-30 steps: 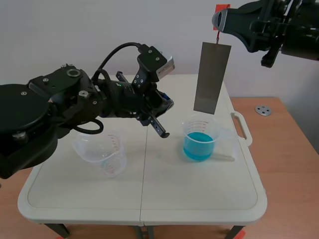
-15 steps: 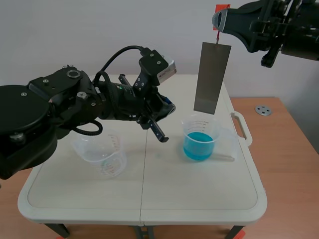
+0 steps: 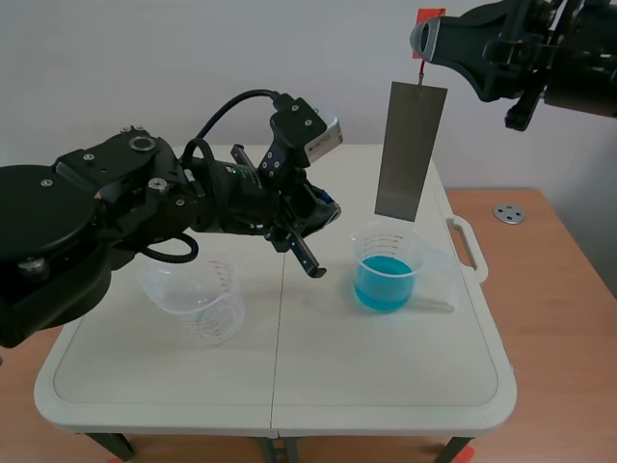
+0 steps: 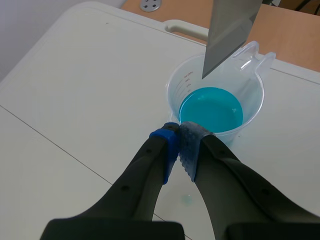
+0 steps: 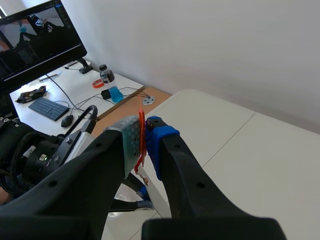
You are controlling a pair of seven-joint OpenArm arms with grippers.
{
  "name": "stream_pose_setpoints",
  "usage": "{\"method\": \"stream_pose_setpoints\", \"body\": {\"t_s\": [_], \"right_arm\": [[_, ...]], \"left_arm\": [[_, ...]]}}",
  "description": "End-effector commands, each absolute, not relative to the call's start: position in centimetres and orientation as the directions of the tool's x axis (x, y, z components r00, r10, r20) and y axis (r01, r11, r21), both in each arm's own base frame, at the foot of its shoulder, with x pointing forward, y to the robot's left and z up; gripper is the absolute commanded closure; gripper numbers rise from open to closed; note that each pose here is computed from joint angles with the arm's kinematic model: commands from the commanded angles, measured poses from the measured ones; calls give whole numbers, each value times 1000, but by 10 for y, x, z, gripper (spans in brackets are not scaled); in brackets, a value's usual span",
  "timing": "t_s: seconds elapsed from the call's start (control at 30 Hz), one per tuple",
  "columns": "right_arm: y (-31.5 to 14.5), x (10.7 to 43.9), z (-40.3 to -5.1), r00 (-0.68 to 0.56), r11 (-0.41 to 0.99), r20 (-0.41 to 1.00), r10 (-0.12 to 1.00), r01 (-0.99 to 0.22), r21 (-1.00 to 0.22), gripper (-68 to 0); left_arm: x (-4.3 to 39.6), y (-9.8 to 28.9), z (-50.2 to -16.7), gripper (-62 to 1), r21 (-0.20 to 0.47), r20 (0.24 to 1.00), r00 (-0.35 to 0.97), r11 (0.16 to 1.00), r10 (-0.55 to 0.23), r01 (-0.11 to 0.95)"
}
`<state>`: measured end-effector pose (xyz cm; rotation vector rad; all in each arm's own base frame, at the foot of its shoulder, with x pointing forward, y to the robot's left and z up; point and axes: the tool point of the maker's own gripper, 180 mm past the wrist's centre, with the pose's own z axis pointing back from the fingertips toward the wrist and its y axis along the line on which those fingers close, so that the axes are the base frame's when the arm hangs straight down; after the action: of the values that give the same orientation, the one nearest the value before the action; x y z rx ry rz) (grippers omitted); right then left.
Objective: Hold the metal plate by the orange handle, dip it into the blue solution, take it out and point at it, then put the plate back in the beaker on the left.
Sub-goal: 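Raise the plate and point at it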
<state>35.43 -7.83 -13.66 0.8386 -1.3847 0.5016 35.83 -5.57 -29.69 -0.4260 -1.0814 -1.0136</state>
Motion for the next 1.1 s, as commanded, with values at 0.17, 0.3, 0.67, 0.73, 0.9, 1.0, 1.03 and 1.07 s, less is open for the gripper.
{"method": "stream_pose_setpoints", "body": {"t_s": [0.17,0.3,0.67,0.73,0.9,1.0,1.03,1.07], "right_arm": [[-79,353,-119,99,616,980,-171,-766,185,-15],[-79,353,-119,99,616,980,-171,-766,185,-15],[-79,354,-116,89,616,981,-173,-768,178,-15],[-78,355,-112,79,615,982,-174,-770,171,-15],[-77,357,-100,50,609,981,-185,-778,154,-15],[-76,359,-93,33,604,981,-193,-783,145,-15],[-76,359,-90,27,601,980,-199,-786,144,-15],[-74,359,-87,22,594,978,-205,-791,142,-15]], "left_arm": [[365,-51,-287,-19,190,890,80,524,-450,830],[375,-25,-289,-19,223,883,86,573,-462,789],[378,97,-250,-19,389,877,22,736,-480,554],[371,119,-243,-19,415,870,15,750,-493,515],[348,173,-233,-19,478,843,39,779,-537,406],[332,206,-234,-19,506,823,83,791,-562,344],[327,217,-236,-19,516,814,105,794,-571,321],[320,229,-238,-19,523,805,129,796,-579,304]]}}
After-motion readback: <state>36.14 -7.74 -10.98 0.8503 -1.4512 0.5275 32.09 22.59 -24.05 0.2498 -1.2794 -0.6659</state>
